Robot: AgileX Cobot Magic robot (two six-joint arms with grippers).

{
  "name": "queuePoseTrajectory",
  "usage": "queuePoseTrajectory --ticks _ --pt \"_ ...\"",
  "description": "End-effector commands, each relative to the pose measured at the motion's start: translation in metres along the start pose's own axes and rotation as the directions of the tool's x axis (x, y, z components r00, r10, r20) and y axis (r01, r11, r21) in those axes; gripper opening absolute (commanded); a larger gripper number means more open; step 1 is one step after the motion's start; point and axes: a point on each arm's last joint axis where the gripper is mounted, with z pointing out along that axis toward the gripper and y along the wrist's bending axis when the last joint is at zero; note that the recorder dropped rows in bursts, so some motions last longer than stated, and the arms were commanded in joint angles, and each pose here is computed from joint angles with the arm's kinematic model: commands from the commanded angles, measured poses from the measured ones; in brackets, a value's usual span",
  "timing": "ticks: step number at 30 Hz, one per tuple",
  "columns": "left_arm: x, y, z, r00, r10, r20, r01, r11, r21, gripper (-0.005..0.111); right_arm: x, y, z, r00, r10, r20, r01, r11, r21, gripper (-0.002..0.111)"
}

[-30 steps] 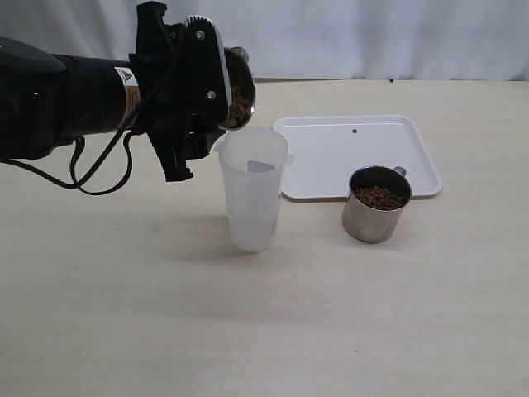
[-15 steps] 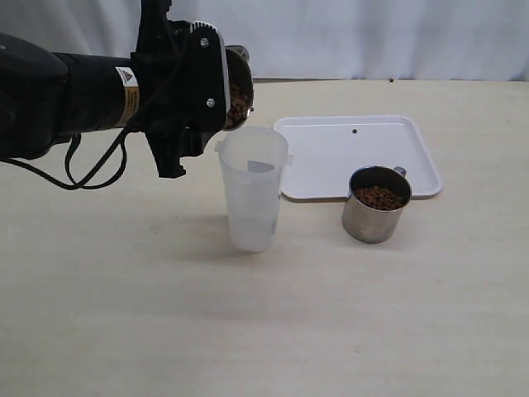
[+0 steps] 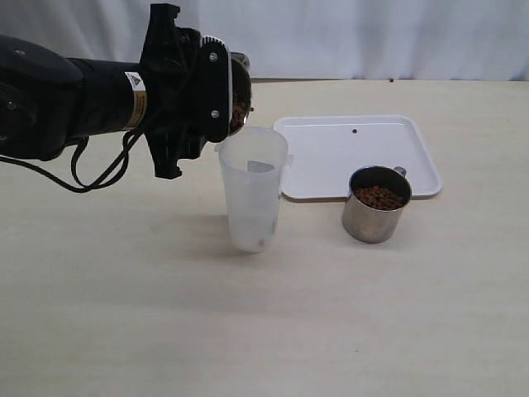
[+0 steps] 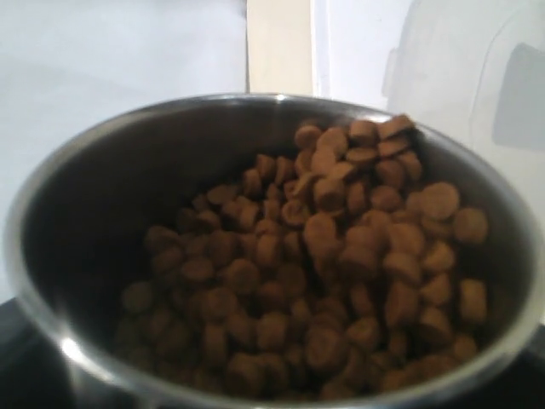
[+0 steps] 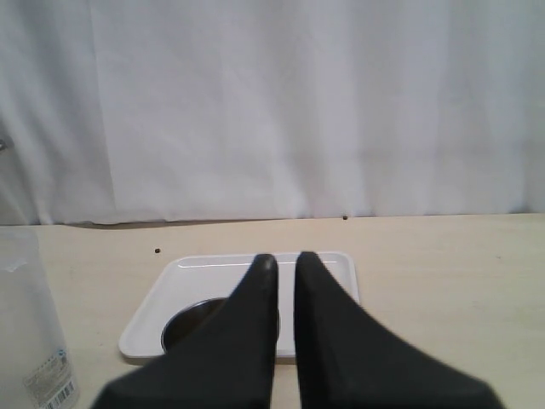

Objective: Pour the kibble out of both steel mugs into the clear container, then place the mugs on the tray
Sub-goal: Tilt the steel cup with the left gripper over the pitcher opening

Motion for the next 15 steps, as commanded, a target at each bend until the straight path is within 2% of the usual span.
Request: queuePoseTrajectory --ticks 1,6,15 --pt "-0.001 0.005 -0.002 0.999 0.032 -0.008 -0.032 0.999 -0.022 0.0 0.001 0.0 0.0 1.0 0.003 0.004 -0.003 1.0 -0.005 0.005" --pt "-0.001 0.005 -0.002 0.999 0.047 -0.009 -0.047 0.999 -0.022 0.0 0.001 0.0 0.0 1.0 0.003 0.004 -0.003 1.0 -0.005 0.005" --pt "-0.007 0.021 -0.003 0.999 0.037 0.02 -0.036 0.997 -0.063 0.0 0.001 0.0 0.0 1.0 0.003 0.004 -0.003 1.0 -0.005 0.005"
